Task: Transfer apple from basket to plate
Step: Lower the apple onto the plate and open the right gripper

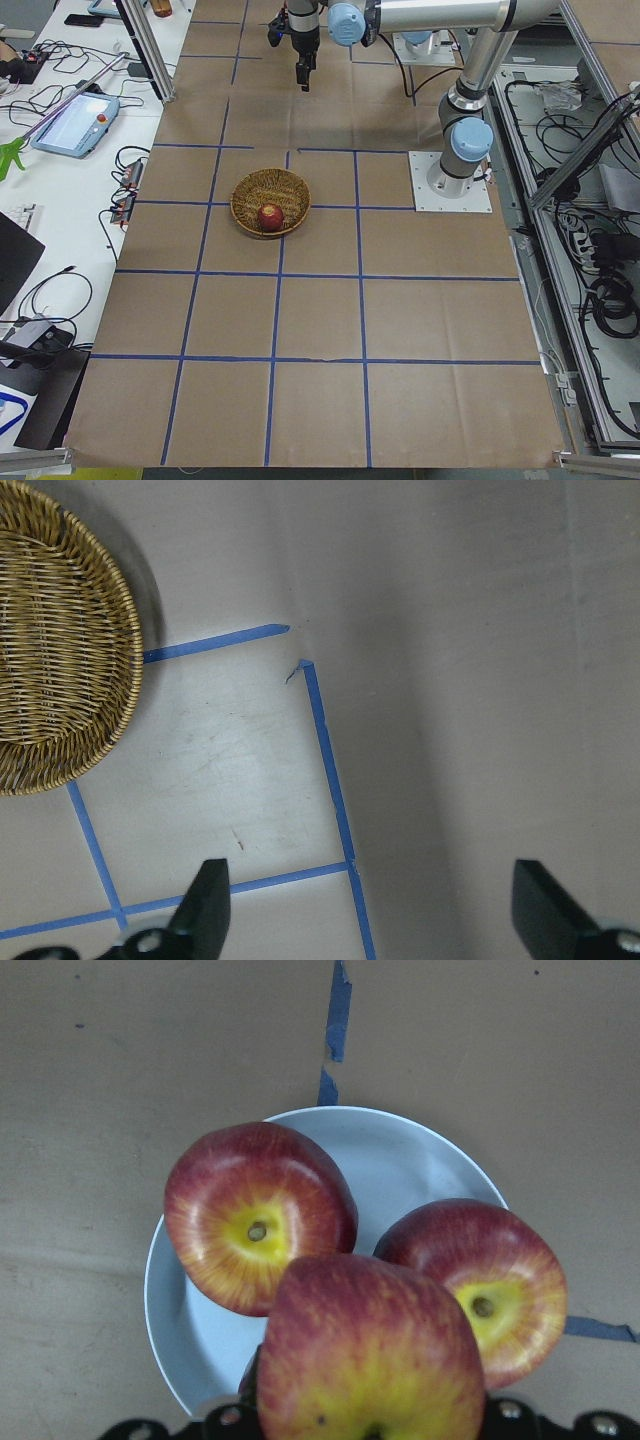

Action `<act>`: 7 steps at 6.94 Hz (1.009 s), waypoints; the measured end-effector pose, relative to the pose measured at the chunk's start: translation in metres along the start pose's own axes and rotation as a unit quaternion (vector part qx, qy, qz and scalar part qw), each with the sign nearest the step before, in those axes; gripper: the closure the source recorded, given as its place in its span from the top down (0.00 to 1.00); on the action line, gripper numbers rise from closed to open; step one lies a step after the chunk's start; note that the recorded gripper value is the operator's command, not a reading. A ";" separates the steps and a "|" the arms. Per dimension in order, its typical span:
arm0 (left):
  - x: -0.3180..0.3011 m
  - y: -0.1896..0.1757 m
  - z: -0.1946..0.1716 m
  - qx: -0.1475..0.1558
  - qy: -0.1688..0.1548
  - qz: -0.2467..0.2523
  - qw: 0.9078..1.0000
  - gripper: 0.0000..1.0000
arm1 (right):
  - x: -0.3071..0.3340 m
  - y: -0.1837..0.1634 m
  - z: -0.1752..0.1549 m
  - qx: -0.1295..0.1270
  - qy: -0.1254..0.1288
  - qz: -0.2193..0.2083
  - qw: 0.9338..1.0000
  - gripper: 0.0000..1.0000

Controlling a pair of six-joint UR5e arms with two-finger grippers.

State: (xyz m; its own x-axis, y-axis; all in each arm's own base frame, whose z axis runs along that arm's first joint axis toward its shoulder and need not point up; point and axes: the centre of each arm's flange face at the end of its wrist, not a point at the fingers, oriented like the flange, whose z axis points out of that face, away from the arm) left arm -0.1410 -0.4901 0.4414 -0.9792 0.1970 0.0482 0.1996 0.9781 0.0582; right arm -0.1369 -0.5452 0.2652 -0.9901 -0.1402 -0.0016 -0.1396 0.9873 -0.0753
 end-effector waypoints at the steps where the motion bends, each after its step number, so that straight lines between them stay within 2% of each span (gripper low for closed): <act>1: 0.000 0.000 0.000 0.000 0.000 0.000 1.000 0.99 | -0.001 0.002 0.003 -0.003 -0.002 -0.001 1.000 0.99; 4: 0.000 0.000 0.000 0.000 0.000 0.000 1.000 0.99 | 0.000 0.000 -0.002 0.000 0.004 -0.001 1.000 1.00; 5: 0.000 0.000 0.000 0.000 0.001 0.000 1.000 0.99 | -0.001 -0.006 -0.017 0.012 0.010 -0.004 1.000 1.00; 7: 0.000 0.000 0.000 0.000 0.001 0.000 1.000 0.99 | -0.032 -0.032 -0.068 0.033 0.020 -0.029 0.999 1.00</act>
State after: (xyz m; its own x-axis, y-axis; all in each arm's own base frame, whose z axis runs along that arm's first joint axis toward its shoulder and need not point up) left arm -0.1413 -0.4904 0.4409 -0.9791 0.1970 0.0497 0.1998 0.9781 0.0584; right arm -0.1014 -0.5669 0.3353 -0.9801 -0.1933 0.0443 -0.1977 0.9702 -0.1402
